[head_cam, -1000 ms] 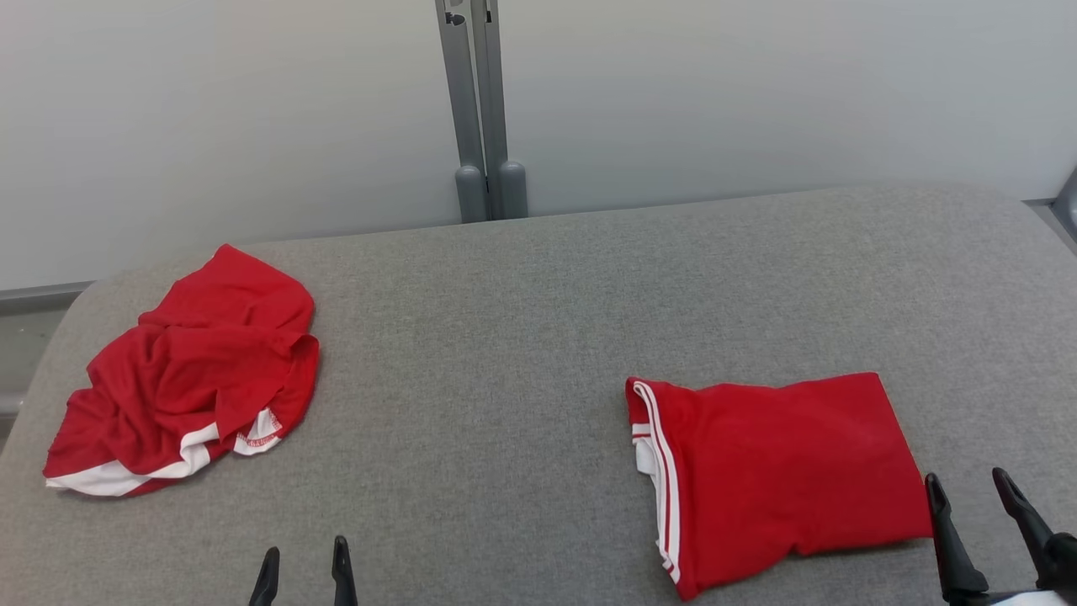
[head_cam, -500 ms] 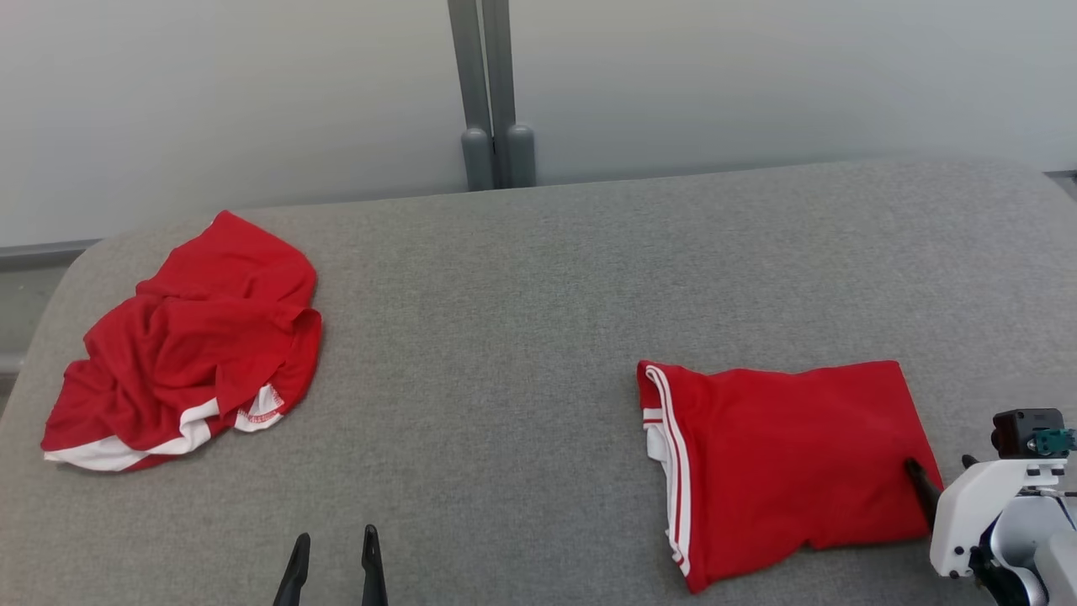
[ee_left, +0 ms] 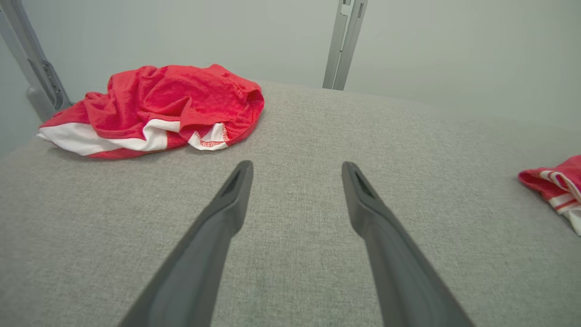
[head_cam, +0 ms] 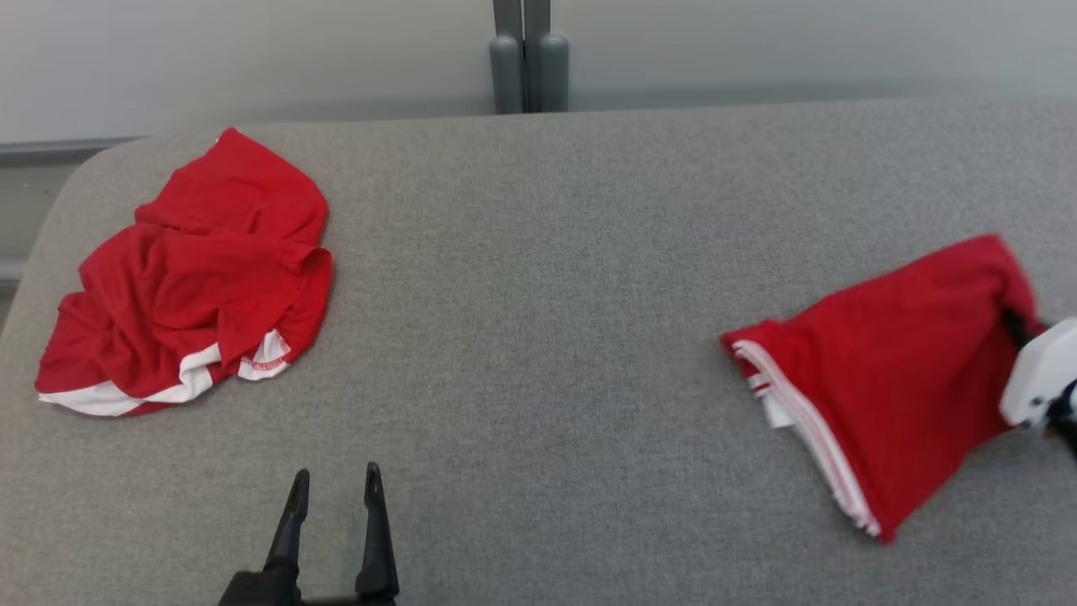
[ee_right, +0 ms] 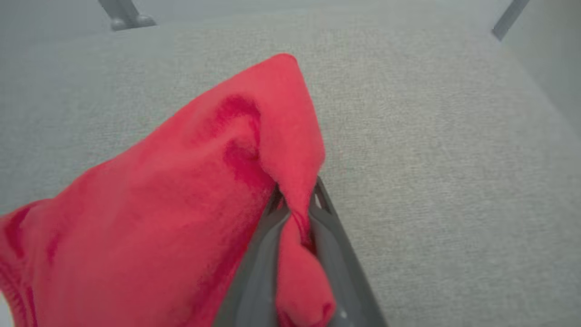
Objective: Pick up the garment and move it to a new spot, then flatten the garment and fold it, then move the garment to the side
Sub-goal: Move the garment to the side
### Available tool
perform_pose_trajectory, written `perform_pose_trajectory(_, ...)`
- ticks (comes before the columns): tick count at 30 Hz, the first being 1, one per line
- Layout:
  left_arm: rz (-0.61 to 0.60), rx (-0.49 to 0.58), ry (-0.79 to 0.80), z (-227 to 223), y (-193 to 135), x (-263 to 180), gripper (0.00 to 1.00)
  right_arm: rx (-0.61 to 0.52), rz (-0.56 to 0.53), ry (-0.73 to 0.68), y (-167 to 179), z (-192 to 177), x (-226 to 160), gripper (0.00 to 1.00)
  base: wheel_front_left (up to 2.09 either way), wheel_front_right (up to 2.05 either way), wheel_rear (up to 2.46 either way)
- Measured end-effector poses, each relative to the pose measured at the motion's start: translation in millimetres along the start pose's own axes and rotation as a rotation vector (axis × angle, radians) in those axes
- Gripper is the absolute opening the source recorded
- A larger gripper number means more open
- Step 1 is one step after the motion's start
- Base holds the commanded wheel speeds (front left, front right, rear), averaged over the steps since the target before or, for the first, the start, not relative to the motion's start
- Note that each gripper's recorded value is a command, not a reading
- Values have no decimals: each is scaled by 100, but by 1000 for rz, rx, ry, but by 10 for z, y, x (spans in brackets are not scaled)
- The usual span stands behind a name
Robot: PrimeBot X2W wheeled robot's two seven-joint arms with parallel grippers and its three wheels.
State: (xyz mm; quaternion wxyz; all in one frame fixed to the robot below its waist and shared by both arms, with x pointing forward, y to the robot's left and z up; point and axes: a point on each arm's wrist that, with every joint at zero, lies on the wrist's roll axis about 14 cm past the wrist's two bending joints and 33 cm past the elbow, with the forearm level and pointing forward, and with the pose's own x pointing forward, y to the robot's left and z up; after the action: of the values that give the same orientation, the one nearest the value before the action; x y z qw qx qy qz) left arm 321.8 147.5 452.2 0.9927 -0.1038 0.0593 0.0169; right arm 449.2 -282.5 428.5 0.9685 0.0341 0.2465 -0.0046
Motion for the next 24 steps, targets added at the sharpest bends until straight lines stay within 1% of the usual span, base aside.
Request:
perform_pose_trajectory(2, -25, 20, -8, 22, -69, 120, 100, -43, -60, -36, -314, 258, 34, 0, 0, 0, 0)
perform_pose_trajectory(5, -41, 26, 7, -28, -127, 283, 100, -94, -178, -62, -840, 483, 30, 0, 0, 0, 0)
perform_pose_trajectory(7, -65, 38, 23, -92, -195, 393, 100, -125, -274, -56, -1234, 540, -19, 0, 0, 0, 0)
perform_pose_trajectory(10, -84, 45, 68, -247, -249, 464, 100, -173, -392, -20, -1696, 509, -119, 0, 0, 0, 0)
perform_pose_trajectory(12, -87, 49, 95, -340, -250, 497, 100, -188, -452, -22, -1905, 527, -164, 0, 0, 0, 0)
perform_pose_trajectory(13, -89, 53, 109, -389, -252, 510, 100, -192, -476, -29, -1983, 544, -171, 5, 0, 0, 0)
perform_pose_trajectory(14, -89, 53, 122, -433, -249, 522, 100, -193, -493, -43, -2031, 561, -163, 100, 0, 0, 0)
perform_pose_trajectory(18, -79, 59, 158, -558, -219, 553, 100, -216, -539, -41, -2148, 506, -142, 100, 0, 0, 0)
perform_pose_trajectory(20, -61, 48, 163, -573, -191, 571, 100, -259, -549, -36, -2179, 496, -151, 100, 0, 0, 0)
perform_pose_trajectory(22, -53, 44, 157, -556, -186, 577, 100, -291, -551, -99, -2180, 665, -164, 100, 0, 0, 0)
perform_pose_trajectory(24, -47, 34, 148, -521, -181, 574, 100, -290, -537, -193, -2094, 935, -138, 100, 0, 0, 0)
